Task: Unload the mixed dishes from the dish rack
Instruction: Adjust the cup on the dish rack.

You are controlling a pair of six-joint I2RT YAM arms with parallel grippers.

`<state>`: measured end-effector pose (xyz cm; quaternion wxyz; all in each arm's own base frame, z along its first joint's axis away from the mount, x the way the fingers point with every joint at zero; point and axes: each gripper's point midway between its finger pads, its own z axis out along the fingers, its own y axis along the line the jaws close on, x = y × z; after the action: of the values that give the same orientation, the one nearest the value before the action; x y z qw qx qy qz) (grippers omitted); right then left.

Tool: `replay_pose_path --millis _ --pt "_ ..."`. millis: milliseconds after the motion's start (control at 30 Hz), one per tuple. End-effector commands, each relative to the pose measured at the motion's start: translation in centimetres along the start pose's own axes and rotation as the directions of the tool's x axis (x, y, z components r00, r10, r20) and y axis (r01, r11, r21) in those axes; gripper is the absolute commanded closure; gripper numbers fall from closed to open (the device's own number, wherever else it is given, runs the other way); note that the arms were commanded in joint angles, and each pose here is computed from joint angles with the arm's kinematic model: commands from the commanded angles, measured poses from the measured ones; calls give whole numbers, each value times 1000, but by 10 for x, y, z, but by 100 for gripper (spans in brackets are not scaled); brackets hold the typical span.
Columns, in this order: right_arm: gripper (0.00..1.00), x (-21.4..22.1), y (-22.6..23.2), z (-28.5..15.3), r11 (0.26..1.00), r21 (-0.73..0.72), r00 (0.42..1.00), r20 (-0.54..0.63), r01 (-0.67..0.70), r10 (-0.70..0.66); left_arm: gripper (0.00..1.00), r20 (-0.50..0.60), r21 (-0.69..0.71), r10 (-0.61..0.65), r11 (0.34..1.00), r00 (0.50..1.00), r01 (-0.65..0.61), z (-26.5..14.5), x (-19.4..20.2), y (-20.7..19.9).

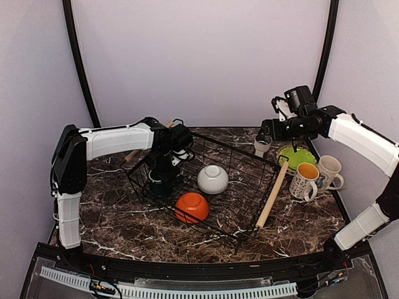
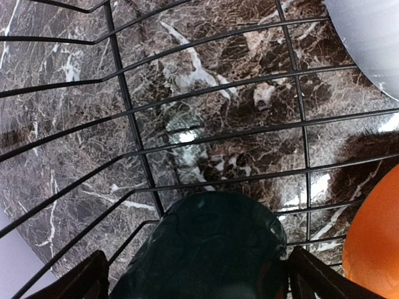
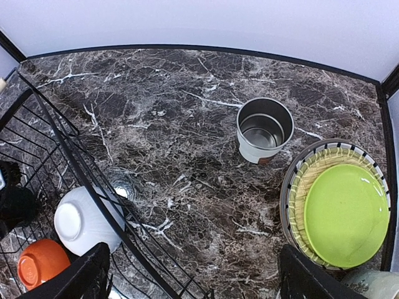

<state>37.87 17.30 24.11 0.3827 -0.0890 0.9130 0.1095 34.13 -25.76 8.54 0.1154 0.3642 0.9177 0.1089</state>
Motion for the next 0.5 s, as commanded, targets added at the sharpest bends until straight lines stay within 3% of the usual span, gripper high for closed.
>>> replay_pose_path --millis 0,167,467 --pt "9 -12 3 -15 1000 -17 998 64 1 0 1 -81 46 6 999 997 -2 8 14 -7" --pt "9 -15 4 -19 1000 -25 997 75 1 1 6 -79 72 4 997 997 2 8 13 -11" --pt "9 -14 7 -20 999 -40 997 79 -2 6 24 -55 143 0 990 998 8 -4 5 -21"
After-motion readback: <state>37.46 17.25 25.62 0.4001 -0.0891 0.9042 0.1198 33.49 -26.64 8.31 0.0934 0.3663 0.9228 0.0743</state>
